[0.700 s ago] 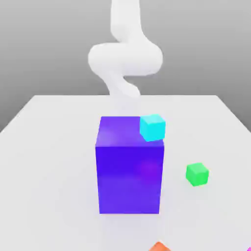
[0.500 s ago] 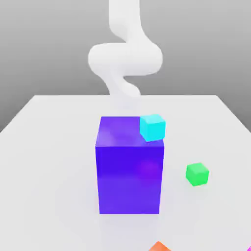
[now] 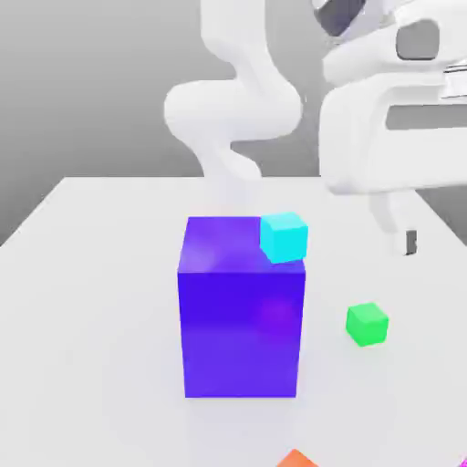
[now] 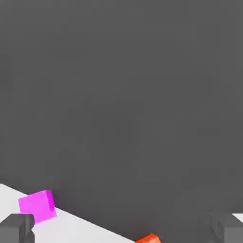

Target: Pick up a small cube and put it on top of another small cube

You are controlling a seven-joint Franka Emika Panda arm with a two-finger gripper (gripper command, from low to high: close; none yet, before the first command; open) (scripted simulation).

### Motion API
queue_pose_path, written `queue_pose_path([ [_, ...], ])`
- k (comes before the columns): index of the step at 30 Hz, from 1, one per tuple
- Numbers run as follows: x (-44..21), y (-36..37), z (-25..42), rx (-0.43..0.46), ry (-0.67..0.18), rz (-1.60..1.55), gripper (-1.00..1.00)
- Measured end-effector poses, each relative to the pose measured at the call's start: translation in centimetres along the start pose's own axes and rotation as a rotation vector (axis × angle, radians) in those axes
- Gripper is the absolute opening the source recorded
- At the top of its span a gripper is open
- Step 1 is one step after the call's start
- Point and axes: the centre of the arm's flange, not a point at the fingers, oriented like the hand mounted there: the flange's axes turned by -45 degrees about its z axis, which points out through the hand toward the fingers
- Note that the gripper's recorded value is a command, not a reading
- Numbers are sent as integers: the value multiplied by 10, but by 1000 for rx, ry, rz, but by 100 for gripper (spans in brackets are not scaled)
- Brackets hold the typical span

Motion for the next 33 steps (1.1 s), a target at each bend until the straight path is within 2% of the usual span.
queue_pose_path([
  [12,-23,-98,205,88,-247,-221,0],
  [16,-42,-110,270,95,-266,-239,0],
  [17,-45,-111,279,95,-267,-239,-100],
  [24,-45,-111,279,96,-268,-240,-100],
  [28,-32,-110,227,102,-267,-243,-100],
  [33,-64,-145,179,179,-251,-303,-100],
])
